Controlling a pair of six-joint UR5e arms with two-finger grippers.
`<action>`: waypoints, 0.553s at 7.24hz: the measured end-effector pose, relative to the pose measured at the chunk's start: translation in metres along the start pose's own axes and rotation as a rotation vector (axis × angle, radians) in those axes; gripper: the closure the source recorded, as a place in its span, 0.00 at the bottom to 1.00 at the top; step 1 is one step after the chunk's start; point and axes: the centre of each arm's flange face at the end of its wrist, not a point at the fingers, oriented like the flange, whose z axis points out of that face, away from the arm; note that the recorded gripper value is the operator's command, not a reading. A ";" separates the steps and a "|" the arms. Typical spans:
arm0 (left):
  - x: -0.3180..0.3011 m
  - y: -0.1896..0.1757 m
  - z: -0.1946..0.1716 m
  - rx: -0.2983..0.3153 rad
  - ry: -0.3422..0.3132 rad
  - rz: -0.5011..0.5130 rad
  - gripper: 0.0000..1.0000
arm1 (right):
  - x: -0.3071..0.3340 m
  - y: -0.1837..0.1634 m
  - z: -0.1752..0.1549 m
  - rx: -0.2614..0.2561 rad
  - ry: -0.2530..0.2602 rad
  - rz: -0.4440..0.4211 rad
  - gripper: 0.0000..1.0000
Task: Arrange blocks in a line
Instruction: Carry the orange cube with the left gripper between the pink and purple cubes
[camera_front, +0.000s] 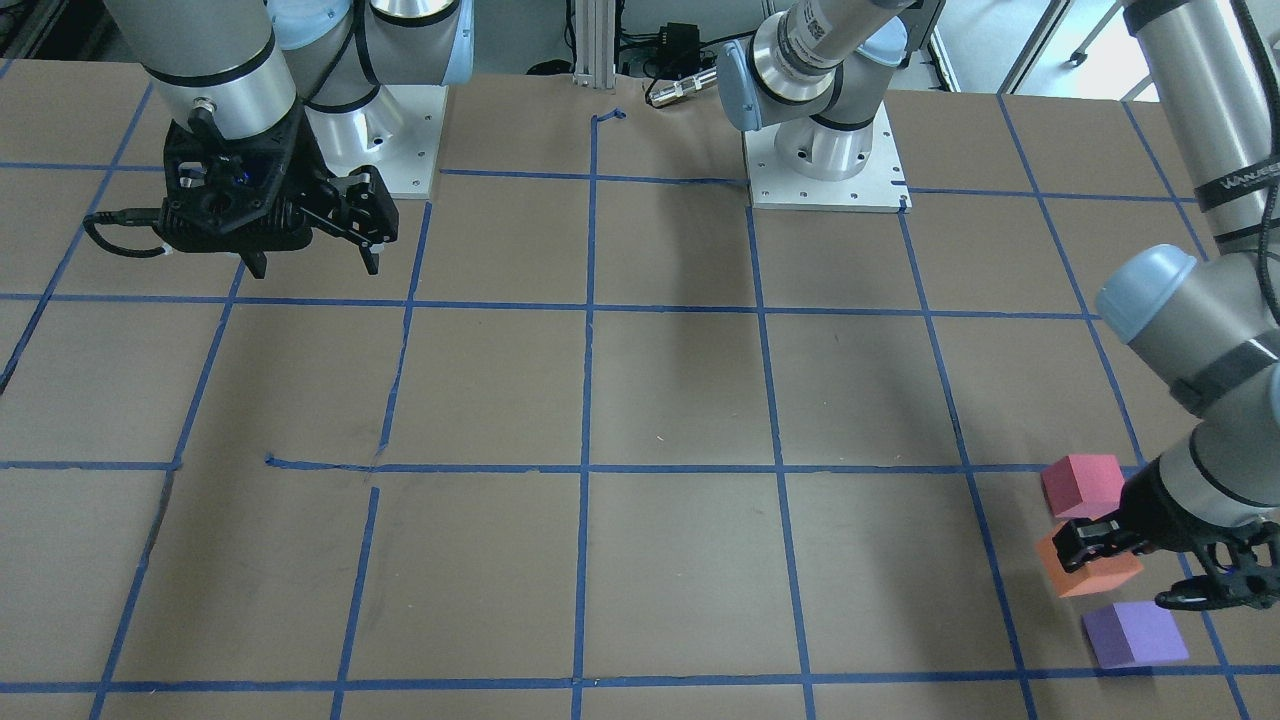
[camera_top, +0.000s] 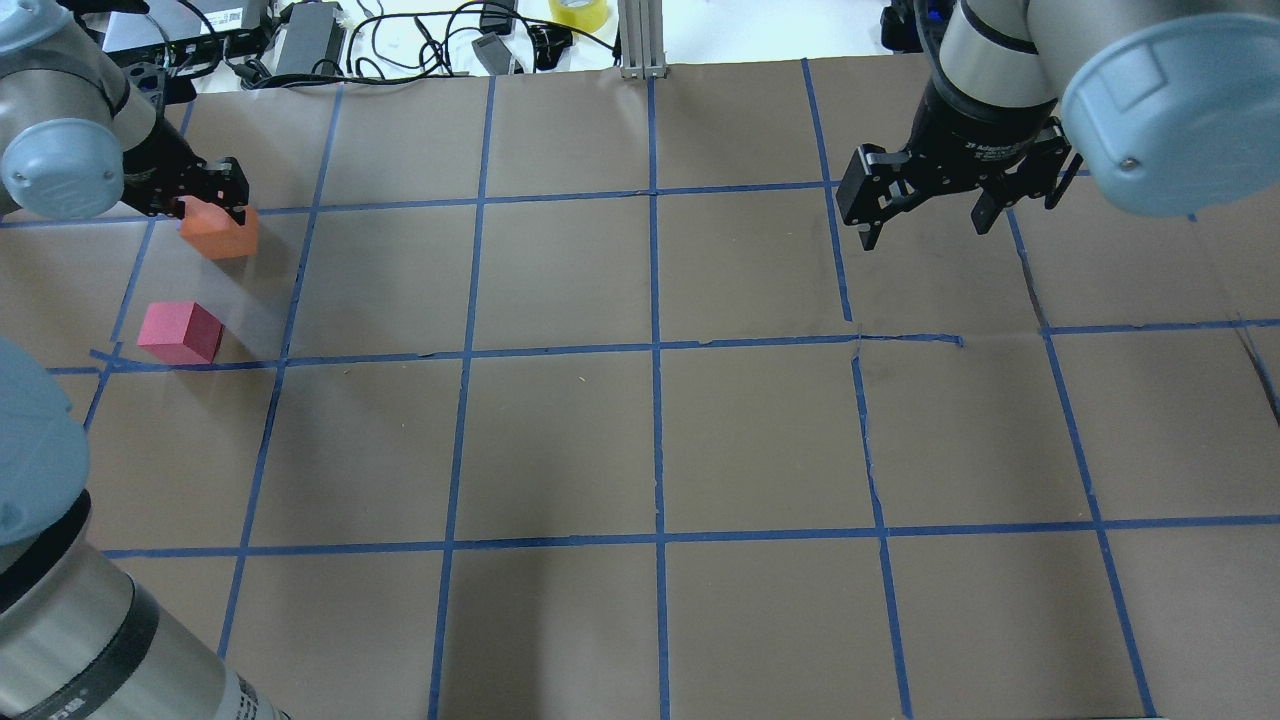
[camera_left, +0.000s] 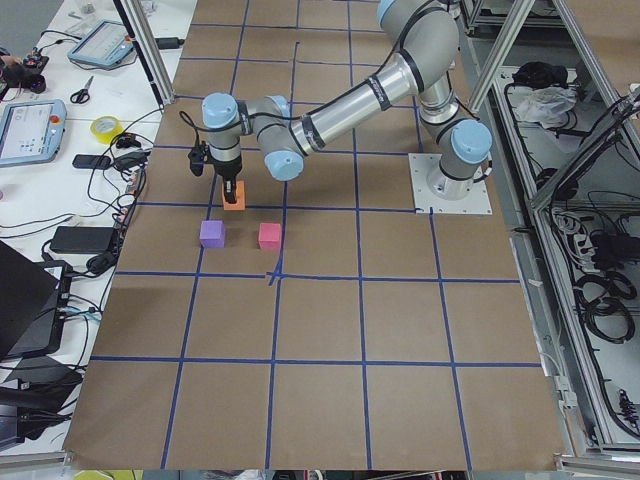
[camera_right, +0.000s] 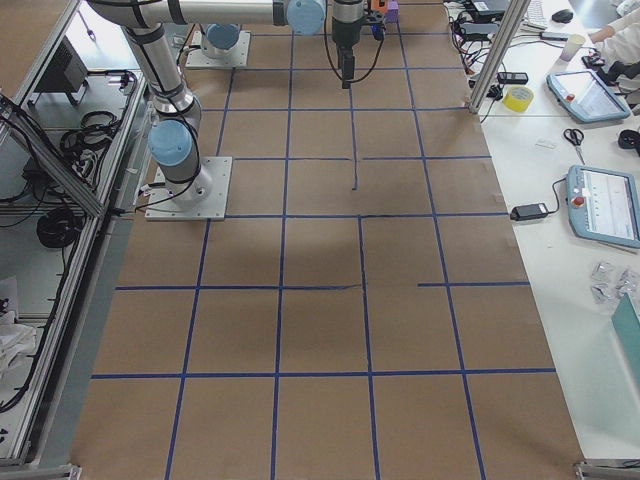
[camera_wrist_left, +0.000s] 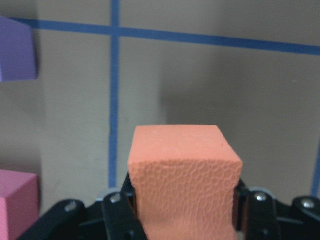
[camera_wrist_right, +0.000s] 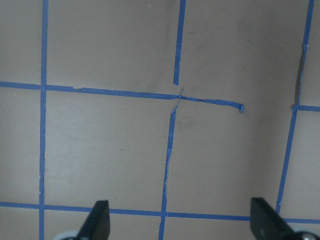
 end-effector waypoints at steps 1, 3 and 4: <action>-0.026 -0.004 0.007 0.005 0.011 0.013 1.00 | 0.000 0.000 0.000 0.000 0.001 0.000 0.00; -0.048 -0.008 0.013 0.009 0.014 0.041 1.00 | 0.000 0.000 0.000 -0.001 0.001 -0.001 0.00; -0.050 -0.009 0.017 0.003 0.013 0.047 1.00 | 0.000 0.000 0.000 -0.001 0.002 -0.001 0.00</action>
